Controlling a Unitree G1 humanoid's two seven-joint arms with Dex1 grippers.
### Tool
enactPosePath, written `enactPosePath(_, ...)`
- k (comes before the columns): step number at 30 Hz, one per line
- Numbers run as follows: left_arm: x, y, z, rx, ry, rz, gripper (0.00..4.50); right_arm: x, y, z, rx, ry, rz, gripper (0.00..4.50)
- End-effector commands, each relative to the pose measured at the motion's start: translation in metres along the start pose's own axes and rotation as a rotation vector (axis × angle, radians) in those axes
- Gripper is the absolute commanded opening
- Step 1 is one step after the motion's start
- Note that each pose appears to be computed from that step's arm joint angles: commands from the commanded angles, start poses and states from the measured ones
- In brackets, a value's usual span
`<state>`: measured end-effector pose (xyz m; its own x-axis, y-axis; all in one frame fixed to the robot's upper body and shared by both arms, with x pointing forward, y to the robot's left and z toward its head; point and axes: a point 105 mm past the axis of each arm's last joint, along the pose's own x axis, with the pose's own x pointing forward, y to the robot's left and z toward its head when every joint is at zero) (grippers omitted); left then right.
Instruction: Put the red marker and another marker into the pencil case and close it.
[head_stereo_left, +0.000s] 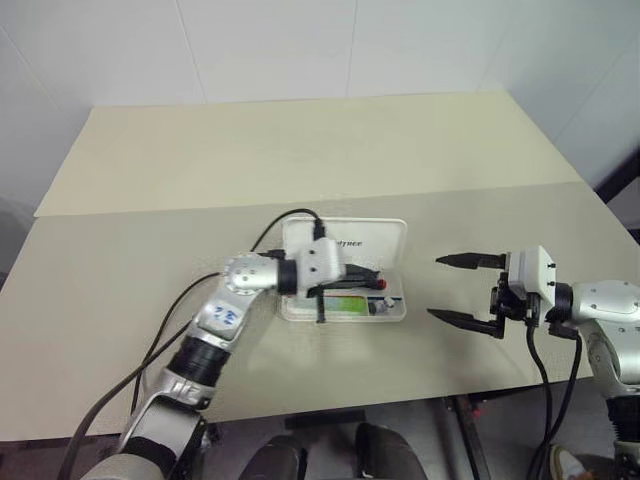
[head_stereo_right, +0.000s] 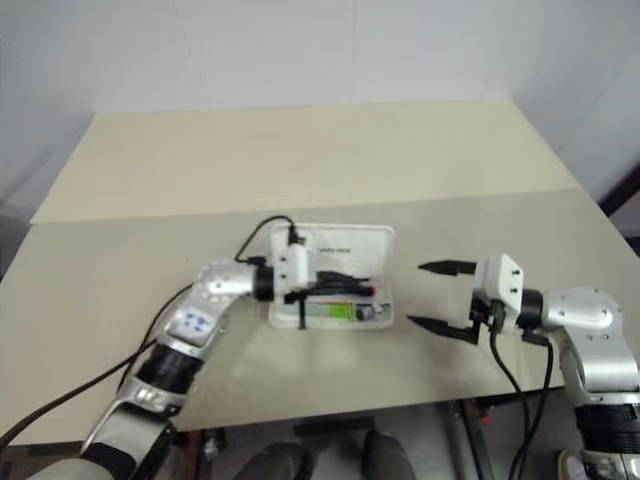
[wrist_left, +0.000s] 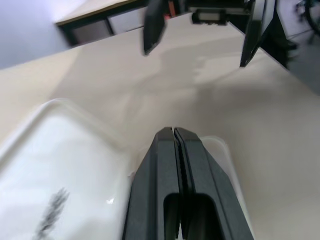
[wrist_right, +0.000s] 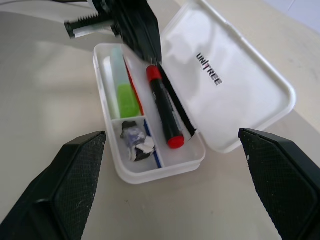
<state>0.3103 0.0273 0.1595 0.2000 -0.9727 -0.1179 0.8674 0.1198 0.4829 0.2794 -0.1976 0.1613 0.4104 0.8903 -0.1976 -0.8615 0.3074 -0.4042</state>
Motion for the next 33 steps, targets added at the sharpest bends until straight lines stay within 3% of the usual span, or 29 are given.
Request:
enactPosePath(1,-0.028,0.007,0.018,0.035,-0.07,0.077,0.05,0.001,-0.004,0.005,-0.03,-0.025,0.003,4.5)
enactPosePath(7,-0.083,0.013,0.011,0.017,-0.028,0.228,0.05,0.004,-0.008,0.002,-0.035,-0.032,0.01,4.5)
enactPosePath(12,-0.14,0.025,-0.021,-0.022,0.14,0.448,0.05,0.01,-0.012,0.003,-0.045,-0.047,0.023,4.5)
enactPosePath(16,-0.153,0.036,-0.033,-0.042,0.194,0.572,0.05,0.013,-0.012,0.003,-0.048,-0.052,0.03,4.5)
enactPosePath(22,-0.147,0.05,-0.047,-0.077,0.219,0.679,0.05,0.014,-0.012,0.004,-0.05,-0.056,0.032,4.5)
enactPosePath(33,-0.08,0.079,-0.045,-0.137,0.072,0.587,0.05,0.013,-0.013,0.005,-0.056,-0.053,0.021,4.5)
